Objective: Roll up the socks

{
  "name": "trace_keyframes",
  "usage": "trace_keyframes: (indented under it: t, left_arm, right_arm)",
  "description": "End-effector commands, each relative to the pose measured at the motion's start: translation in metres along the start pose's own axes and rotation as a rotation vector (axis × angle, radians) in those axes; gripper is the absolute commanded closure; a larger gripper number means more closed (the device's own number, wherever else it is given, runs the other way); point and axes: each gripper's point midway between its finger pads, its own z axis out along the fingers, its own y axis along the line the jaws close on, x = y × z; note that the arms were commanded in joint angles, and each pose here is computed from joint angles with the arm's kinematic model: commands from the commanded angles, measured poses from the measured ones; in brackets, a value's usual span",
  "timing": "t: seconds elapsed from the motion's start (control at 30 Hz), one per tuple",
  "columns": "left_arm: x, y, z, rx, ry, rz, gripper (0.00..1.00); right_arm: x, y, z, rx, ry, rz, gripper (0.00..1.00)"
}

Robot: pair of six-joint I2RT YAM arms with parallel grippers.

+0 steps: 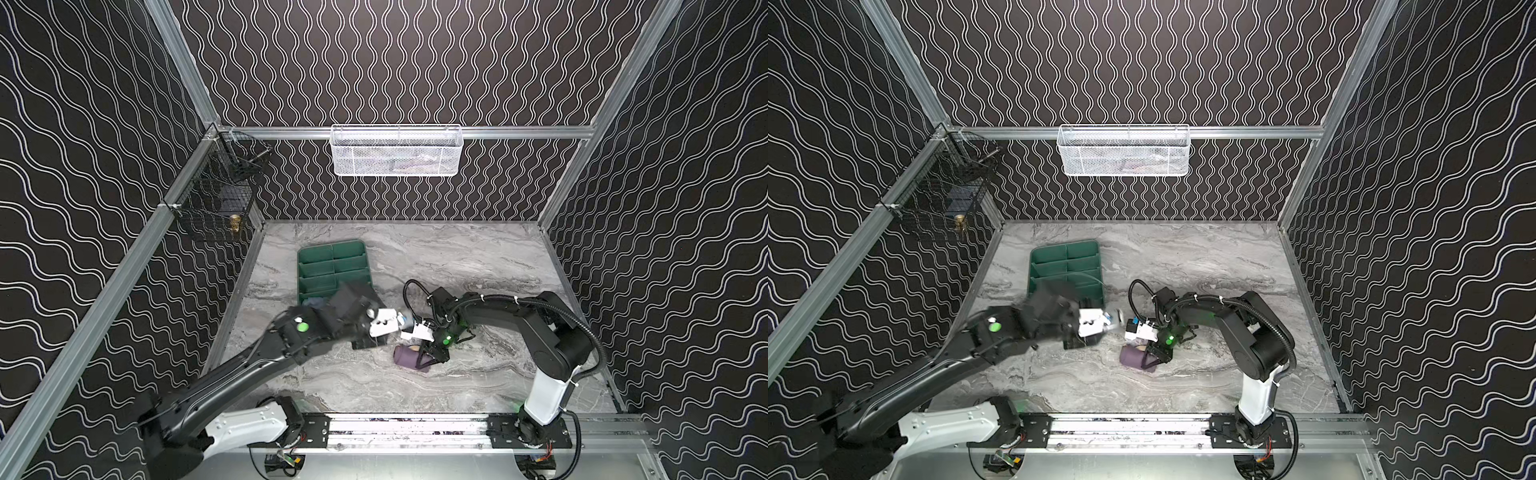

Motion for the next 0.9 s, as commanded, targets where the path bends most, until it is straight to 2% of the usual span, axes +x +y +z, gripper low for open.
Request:
trace_keyframes:
  t: [0.0,0.1,0.3,0.5,0.6,0.87]
  left_arm:
    - [0.009,-0.017,0.027,-0.049,0.110,0.145,0.37]
    - [0.007,-0.043,0.057,-0.023,0.127,0.208,0.36]
    - [0.012,-0.086,0.110,0.065,0.145,0.233,0.38]
    - [0.029,-0.105,0.151,0.099,0.216,0.251,0.42]
    - [0.035,-0.107,0.164,0.093,0.249,0.257,0.46]
    - [0.047,-0.083,0.182,-0.080,0.331,0.269,0.58]
  right_arm:
    - [0.057,-0.046,0.004,0.222,0.272,0.011,1.00]
    - [0.061,-0.055,0.004,0.247,0.290,0.004,1.00]
    - [0.061,-0.060,0.003,0.242,0.288,0.014,1.00]
    - [0.061,-0.059,0.004,0.237,0.287,0.011,1.00]
    - [0.061,-0.058,0.004,0.233,0.285,0.008,1.00]
    - [0.059,-0.053,0.004,0.207,0.276,-0.005,1.00]
